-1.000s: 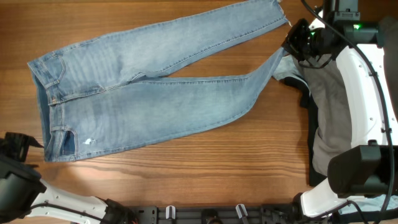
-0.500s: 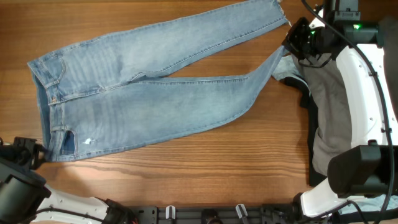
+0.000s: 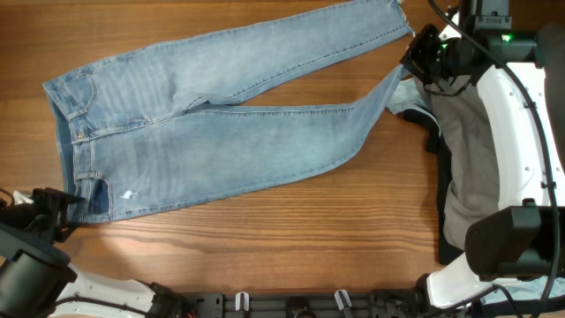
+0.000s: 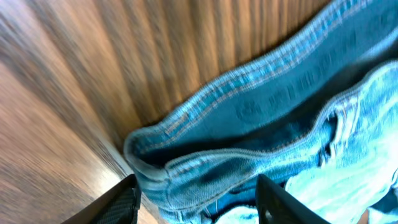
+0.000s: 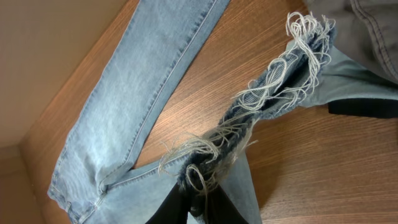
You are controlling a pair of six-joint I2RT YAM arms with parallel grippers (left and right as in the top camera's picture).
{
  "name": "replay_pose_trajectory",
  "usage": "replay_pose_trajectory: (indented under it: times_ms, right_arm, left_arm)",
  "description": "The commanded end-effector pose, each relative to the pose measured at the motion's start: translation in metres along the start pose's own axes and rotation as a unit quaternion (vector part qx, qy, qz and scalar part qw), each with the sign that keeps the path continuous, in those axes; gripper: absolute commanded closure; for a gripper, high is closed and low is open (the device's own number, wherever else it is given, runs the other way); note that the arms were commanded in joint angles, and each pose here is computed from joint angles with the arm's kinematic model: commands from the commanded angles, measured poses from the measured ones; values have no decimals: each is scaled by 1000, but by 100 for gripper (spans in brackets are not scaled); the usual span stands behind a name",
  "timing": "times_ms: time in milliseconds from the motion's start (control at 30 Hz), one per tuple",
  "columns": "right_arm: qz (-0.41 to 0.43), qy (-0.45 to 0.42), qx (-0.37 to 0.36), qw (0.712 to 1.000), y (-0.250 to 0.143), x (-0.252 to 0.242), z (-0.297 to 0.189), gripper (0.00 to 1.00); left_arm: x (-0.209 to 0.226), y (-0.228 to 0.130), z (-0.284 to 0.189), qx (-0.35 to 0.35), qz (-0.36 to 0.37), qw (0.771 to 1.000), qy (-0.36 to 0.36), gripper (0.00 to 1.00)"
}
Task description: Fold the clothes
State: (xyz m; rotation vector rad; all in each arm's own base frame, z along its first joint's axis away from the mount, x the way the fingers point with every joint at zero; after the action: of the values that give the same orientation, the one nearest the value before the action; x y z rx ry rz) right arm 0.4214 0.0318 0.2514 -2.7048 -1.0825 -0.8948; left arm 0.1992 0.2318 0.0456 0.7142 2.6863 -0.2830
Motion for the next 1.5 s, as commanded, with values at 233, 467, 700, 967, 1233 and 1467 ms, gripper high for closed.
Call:
replay_pose_trajectory:
  times_ms: [233, 467, 700, 967, 1233, 1467]
  right_arm:
    - [-12, -9, -24, 1000, 10, 0, 3, 88]
    - [-23, -21, -68, 997, 22, -6, -17, 91]
    - [-12, 9, -123, 992, 13, -13, -101, 94]
    - [37, 48, -161, 985, 7, -8, -137, 96]
    - [37, 142, -107, 983, 56, 60, 13, 96]
    - [-46, 249, -89, 963, 53, 97, 182, 19]
  left_arm:
    - [18, -17, 30, -10, 42, 996, 80, 57]
    - [2, -3, -33, -28, 21, 992, 118, 96]
    - [-26, 2, -184, -166, -4, 960, 226, 96]
    - [-14, -13, -235, -235, -59, 925, 293, 96]
    - [-81, 58, -206, -310, 32, 940, 136, 96]
    - [-122, 130, -88, -264, 104, 952, 118, 31]
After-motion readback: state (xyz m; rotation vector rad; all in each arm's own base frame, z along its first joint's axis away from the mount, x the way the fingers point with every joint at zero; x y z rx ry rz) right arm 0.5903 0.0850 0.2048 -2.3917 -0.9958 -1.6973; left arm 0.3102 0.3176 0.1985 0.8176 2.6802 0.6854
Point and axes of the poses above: each gripper's point midway between its finger pads, its own z axis out along the fingers, its own x axis along the line the jaws close on, y = z × x, the point moved 4 cm from there along -z, back along the fingers, and after that the axes turned 13 degrees about z, right-handed, at the moved point
